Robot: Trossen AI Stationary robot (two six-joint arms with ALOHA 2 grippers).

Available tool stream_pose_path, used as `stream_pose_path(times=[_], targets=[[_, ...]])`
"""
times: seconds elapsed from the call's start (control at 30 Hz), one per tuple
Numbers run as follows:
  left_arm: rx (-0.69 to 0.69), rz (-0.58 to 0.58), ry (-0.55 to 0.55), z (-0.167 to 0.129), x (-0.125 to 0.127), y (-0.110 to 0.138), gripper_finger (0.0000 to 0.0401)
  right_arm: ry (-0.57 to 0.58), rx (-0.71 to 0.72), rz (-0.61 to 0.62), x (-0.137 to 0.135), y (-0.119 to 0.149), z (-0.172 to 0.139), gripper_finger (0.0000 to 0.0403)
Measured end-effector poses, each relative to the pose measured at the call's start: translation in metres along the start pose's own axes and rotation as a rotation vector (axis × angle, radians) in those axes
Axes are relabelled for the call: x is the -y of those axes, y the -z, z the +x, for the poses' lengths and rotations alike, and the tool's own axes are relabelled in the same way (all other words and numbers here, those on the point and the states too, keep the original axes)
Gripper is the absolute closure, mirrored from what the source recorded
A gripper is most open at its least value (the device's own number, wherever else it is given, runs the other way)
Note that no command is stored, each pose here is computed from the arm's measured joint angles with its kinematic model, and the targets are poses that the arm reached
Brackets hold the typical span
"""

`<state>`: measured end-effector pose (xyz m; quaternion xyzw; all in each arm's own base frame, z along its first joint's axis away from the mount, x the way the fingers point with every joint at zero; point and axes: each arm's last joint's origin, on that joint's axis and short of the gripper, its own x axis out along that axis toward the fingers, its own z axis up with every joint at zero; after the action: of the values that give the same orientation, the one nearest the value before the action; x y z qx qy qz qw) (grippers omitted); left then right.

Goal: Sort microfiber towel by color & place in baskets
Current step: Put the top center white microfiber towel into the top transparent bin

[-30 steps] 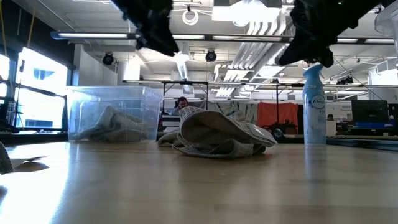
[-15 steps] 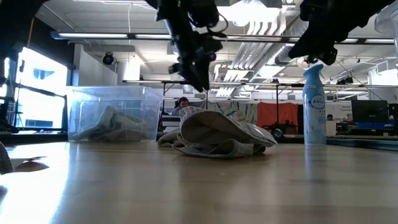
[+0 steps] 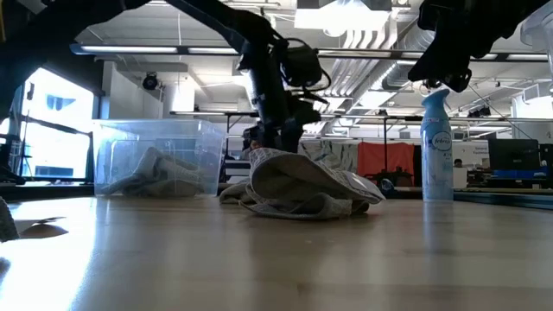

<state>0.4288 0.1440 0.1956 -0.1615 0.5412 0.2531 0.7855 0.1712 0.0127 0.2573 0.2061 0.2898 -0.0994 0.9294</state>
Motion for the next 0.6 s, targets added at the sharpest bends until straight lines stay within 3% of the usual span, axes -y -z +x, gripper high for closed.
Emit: stream_pose_path(times=[0.37,0.6], targets=[[-0.072,-0.029,-0.067,0.041,-0.013,0.004,0.0294,0.000,-0.014,0.002,0.000,0.001,0.000,0.0402],[-0.105,-0.048,-0.085,0.046,-0.008,0.009,0.0391,0.000,-0.012,0.000,0.000,0.001,0.000,0.0402]])
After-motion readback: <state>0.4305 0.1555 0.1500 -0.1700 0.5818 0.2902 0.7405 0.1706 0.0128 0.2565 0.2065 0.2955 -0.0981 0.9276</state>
